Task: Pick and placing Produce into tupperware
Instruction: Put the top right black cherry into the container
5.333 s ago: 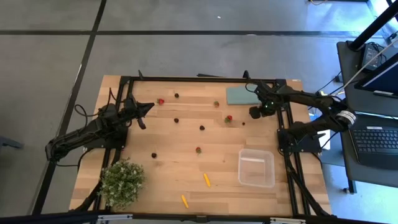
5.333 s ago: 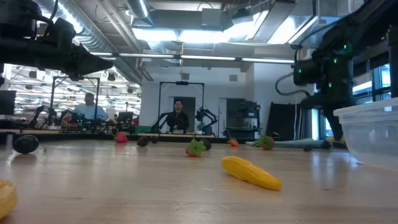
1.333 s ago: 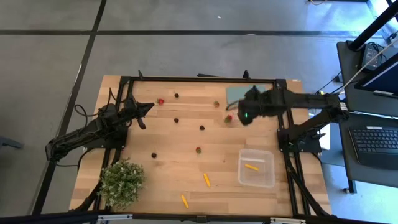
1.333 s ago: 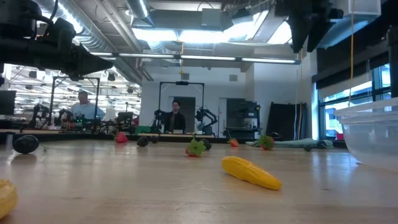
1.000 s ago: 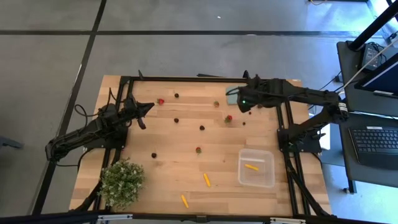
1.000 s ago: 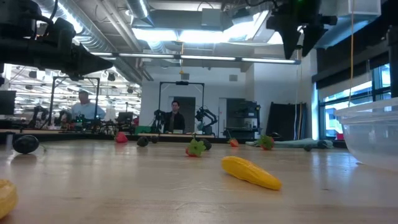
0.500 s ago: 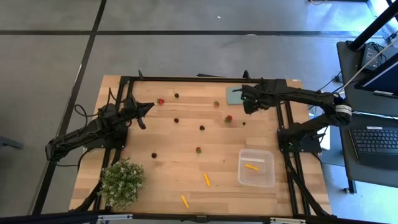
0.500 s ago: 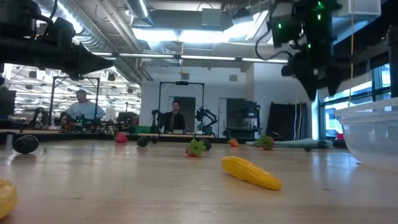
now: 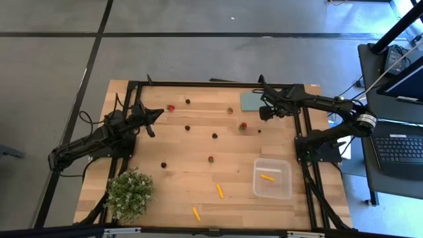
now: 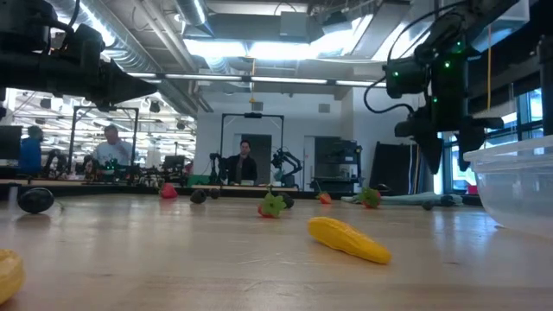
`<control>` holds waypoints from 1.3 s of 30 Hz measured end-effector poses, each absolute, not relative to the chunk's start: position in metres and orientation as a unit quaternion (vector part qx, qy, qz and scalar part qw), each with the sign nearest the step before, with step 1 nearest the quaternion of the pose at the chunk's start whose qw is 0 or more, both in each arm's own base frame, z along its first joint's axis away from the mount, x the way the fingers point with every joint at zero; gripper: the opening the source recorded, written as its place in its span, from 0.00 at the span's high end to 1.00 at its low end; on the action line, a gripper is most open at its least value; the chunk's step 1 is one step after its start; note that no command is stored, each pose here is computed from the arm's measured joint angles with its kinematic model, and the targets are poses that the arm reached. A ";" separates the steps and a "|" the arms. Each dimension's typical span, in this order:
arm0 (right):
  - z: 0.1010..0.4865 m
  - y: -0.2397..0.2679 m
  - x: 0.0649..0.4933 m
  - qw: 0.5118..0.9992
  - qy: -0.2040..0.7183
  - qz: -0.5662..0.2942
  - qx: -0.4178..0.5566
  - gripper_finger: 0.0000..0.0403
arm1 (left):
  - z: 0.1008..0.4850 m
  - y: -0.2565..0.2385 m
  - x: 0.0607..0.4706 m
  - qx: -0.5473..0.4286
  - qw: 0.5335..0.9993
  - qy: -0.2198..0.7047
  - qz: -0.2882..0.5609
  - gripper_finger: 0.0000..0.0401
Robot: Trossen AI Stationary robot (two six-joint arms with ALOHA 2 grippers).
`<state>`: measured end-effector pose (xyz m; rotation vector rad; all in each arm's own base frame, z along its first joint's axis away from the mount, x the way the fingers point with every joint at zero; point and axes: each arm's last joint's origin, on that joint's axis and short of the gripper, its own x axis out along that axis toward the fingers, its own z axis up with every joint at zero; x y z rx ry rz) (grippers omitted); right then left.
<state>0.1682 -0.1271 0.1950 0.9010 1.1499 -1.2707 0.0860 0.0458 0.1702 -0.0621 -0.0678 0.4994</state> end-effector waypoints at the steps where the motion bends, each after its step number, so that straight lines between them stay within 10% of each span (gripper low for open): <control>1: 0.193 -0.128 0.167 0.565 0.491 -0.541 0.383 0.29 | 0.170 0.046 0.086 -0.031 0.968 -0.034 0.247 1.00; 39: 0.132 -0.139 0.141 0.596 0.412 -0.552 0.412 0.29 | 0.170 0.046 0.086 -0.031 0.968 -0.033 0.247 1.00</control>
